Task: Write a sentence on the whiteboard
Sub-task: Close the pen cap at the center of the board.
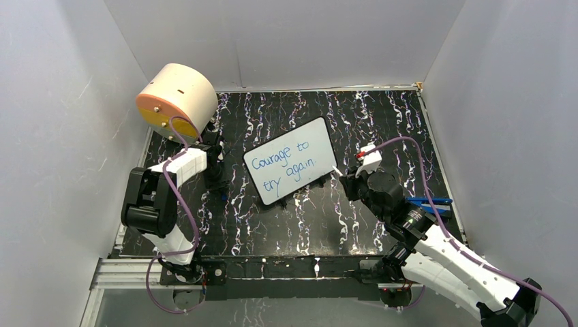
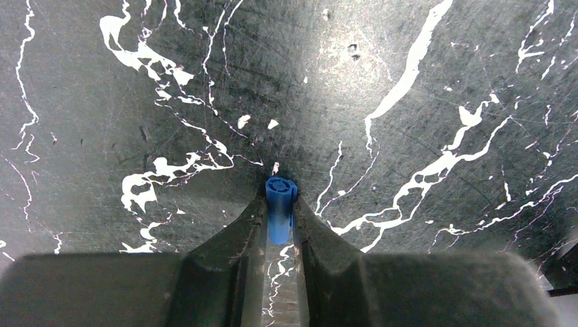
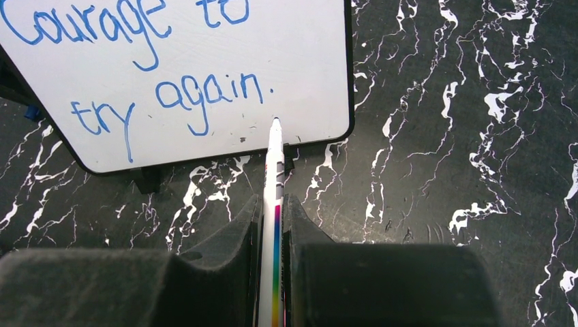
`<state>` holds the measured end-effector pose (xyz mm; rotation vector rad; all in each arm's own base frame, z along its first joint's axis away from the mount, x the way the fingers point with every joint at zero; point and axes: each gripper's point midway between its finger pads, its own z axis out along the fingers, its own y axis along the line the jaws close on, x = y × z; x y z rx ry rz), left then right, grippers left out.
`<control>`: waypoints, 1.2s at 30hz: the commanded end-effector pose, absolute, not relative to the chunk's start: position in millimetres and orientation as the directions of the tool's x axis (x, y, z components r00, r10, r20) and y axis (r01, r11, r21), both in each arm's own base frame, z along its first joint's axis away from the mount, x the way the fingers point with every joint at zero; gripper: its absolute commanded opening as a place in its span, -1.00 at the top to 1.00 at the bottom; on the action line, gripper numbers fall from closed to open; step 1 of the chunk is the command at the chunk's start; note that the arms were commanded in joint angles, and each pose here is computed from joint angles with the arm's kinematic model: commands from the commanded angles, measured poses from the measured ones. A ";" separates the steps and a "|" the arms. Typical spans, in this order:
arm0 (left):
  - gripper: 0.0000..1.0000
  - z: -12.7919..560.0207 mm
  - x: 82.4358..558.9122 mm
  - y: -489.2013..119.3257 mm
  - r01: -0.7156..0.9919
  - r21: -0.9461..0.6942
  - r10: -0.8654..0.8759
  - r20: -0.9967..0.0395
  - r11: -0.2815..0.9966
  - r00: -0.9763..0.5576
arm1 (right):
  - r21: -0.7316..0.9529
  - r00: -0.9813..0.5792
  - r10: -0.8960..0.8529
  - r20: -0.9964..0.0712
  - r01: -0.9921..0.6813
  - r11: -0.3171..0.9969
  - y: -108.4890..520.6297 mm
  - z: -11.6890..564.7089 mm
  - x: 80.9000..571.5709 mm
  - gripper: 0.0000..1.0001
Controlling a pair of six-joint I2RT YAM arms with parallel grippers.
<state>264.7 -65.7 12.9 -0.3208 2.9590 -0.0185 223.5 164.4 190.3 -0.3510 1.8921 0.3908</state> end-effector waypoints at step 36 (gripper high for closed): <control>1.00 271.5 285.4 -141.0 0.118 -0.679 -0.497 -0.633 0.724 -0.594 | 0.224 -0.157 0.160 -0.975 -0.690 0.688 243.8 256.9 227.7 1.00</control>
